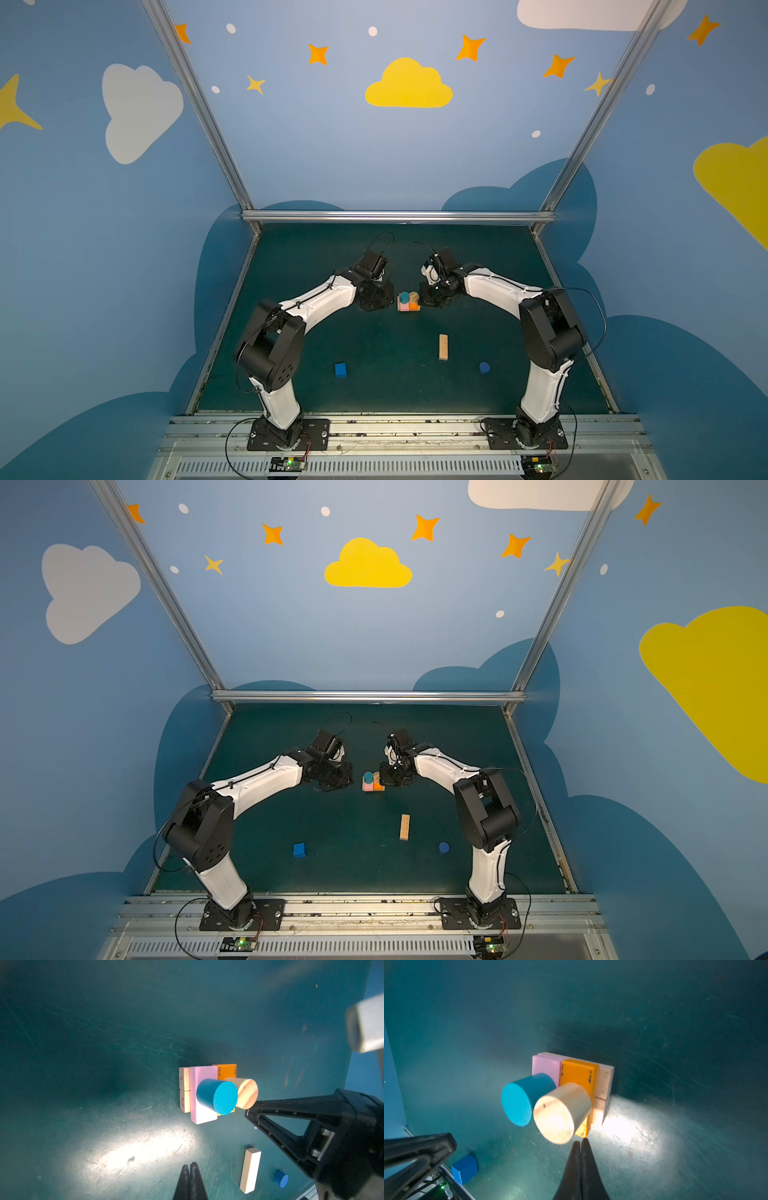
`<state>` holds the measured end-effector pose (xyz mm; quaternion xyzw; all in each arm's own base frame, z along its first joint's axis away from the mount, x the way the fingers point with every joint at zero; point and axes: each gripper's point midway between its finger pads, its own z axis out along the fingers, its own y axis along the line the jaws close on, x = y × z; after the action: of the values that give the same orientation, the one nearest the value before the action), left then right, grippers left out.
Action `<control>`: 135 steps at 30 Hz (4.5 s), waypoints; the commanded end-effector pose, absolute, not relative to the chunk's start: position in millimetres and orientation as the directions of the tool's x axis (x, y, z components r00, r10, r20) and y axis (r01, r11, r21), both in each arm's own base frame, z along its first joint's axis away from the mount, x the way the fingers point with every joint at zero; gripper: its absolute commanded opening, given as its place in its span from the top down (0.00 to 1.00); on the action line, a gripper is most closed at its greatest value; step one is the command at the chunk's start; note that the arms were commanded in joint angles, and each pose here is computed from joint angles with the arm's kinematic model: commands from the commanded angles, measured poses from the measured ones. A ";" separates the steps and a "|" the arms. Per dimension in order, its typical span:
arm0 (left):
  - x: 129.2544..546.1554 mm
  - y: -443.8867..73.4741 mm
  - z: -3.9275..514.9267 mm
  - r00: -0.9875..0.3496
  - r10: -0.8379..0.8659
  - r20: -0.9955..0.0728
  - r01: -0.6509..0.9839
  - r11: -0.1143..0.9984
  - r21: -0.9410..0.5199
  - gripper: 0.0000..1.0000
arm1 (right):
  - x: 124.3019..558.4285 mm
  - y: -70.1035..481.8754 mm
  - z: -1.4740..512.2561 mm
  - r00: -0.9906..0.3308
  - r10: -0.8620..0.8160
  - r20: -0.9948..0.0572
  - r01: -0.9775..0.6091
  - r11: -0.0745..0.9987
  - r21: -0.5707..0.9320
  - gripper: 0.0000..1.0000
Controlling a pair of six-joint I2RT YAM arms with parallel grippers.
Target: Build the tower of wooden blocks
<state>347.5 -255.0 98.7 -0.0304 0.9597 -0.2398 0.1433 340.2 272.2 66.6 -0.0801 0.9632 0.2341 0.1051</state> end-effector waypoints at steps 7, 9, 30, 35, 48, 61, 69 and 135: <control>330.0 -260.8 156.8 -0.906 0.010 -0.424 0.193 0.900 -0.391 0.93 | 308.9 234.0 117.1 -0.940 -0.040 -0.338 -0.185 0.894 0.408 1.00; 320.6 -268.6 163.6 -0.897 0.071 -0.437 0.250 0.896 -0.367 0.87 | 301.6 221.9 125.7 -0.932 -0.021 -0.362 -0.175 0.901 0.396 1.00; 233.0 -388.1 97.9 -0.915 0.356 -0.190 0.392 0.895 -0.213 0.46 | 239.9 123.0 191.9 -0.771 0.191 -0.608 -0.062 0.927 0.371 0.94; 233.8 -400.1 75.4 -0.924 0.350 -0.152 0.374 0.911 -0.172 0.46 | 232.3 115.8 201.2 -0.722 0.232 -0.652 -0.069 0.913 0.401 0.93; 241.6 -413.4 42.7 -0.943 0.306 -0.131 0.324 0.934 -0.152 0.49 | 225.5 110.9 209.9 -0.691 0.245 -0.680 -0.087 0.906 0.415 0.92; 244.3 -422.3 26.5 -0.949 0.298 -0.101 0.311 0.939 -0.147 0.53 | 223.2 106.5 212.7 -0.679 0.243 -0.693 -0.091 0.909 0.407 0.91; 245.9 -422.0 19.0 -0.945 0.315 -0.090 0.325 0.938 -0.121 0.63 | 222.5 103.4 209.7 -0.676 0.247 -0.694 -0.081 0.912 0.403 0.91; 262.2 -393.1 86.0 -0.907 0.360 -0.216 0.381 0.923 -0.060 0.95 | 216.7 99.9 217.0 -0.673 0.254 -0.695 -0.085 0.907 0.413 0.90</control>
<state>253.5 -408.0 45.8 0.1747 0.9807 -0.0508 0.0714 217.5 100.6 211.8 0.0524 0.8903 0.2116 0.3997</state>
